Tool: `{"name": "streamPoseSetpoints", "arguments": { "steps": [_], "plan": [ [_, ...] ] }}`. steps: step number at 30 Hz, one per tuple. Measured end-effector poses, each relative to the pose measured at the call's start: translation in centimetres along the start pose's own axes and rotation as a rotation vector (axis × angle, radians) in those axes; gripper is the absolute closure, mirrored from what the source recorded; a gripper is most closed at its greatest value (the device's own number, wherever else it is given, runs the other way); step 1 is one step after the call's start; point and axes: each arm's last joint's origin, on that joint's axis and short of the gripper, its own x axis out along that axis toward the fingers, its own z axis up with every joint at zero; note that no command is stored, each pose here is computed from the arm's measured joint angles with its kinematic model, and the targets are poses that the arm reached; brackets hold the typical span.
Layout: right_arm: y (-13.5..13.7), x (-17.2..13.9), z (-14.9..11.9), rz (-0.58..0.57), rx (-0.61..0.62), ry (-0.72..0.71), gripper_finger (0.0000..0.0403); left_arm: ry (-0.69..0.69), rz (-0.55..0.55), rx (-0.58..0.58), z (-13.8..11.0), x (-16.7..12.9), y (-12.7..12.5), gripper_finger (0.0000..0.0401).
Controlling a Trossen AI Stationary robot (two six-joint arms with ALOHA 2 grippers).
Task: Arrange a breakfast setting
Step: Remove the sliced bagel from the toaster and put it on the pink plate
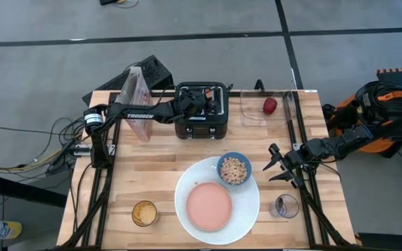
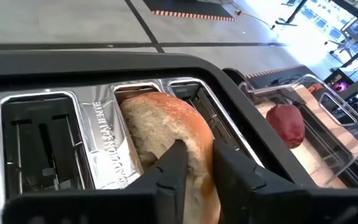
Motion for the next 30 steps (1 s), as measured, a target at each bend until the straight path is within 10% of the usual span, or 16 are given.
{"name": "streamPoseSetpoints", "arguments": {
  "steps": [30],
  "plan": [
    [0.0,0.0,0.0,0.0,0.0,0.0,0.0186,0.039,0.05,0.06,1.8,-0.6,-0.8,0.0399]
  ]
}}
